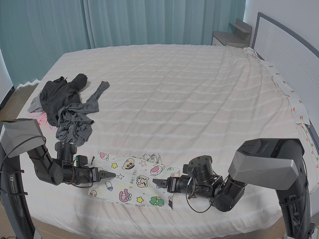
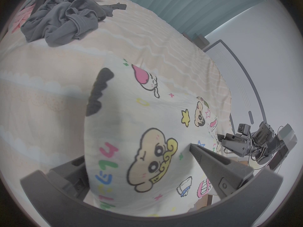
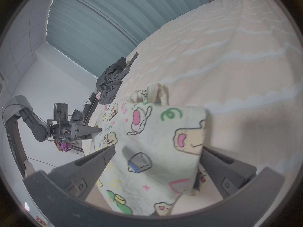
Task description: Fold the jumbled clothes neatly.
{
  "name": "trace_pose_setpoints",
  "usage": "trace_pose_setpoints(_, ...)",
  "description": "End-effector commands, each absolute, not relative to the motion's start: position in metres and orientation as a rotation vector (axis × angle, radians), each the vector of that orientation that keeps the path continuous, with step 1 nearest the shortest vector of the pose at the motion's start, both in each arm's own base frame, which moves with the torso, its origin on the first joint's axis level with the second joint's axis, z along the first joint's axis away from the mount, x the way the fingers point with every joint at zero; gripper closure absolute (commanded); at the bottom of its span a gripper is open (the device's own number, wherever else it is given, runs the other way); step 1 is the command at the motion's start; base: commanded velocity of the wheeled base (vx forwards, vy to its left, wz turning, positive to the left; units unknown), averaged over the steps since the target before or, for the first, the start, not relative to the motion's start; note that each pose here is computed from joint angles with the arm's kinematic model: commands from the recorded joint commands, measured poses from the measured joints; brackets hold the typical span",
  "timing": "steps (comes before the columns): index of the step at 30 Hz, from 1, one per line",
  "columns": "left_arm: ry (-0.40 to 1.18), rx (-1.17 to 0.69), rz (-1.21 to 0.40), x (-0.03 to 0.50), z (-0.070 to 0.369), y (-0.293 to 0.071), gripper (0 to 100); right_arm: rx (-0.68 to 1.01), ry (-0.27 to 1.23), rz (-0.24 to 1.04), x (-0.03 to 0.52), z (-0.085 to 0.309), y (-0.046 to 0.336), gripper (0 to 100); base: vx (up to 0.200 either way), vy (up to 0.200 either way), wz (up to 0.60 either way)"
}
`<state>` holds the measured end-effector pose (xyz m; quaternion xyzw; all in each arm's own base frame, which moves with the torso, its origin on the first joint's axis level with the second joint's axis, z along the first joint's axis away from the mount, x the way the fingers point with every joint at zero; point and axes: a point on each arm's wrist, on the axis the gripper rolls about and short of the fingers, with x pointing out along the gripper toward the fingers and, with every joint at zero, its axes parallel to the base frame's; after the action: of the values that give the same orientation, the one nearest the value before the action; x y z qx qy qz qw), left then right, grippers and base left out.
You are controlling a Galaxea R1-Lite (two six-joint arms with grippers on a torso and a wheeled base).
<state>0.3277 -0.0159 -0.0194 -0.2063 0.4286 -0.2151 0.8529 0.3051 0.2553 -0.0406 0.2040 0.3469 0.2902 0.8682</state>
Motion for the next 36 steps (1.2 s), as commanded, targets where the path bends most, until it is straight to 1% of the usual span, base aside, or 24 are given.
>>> trace_pose_setpoints(1, 0.910, -0.433, -0.461, 0.326, -0.020, -0.019, 0, 0.419, 0.735, 0.628, 0.299, -0.042, 0.263, 0, 0.000, 0.000, 0.00)
trace_pose_setpoints(16, 0.917, -0.426, -0.482, 0.320, -0.016, -0.025, 0, 0.414, 0.739, 0.664, 0.297, -0.051, 0.282, 0, 0.000, 0.000, 0.00)
trace_pose_setpoints(17, 0.918, -0.427, -0.482, 0.320, -0.016, -0.025, 100, 0.414, 0.738, 0.664, 0.297, -0.052, 0.282, 100, 0.000, 0.000, 0.00)
trace_pose_setpoints(25, 0.896, -0.422, -0.495, 0.319, -0.008, -0.030, 100, 0.414, 0.732, 0.660, 0.296, -0.051, 0.281, 100, 0.000, 0.000, 0.00)
trace_pose_setpoints(36, 0.880, -0.463, -0.470, 0.319, 0.004, -0.032, 100, 0.414, 0.720, 0.648, 0.297, -0.049, 0.281, 100, 0.000, 0.000, 0.00)
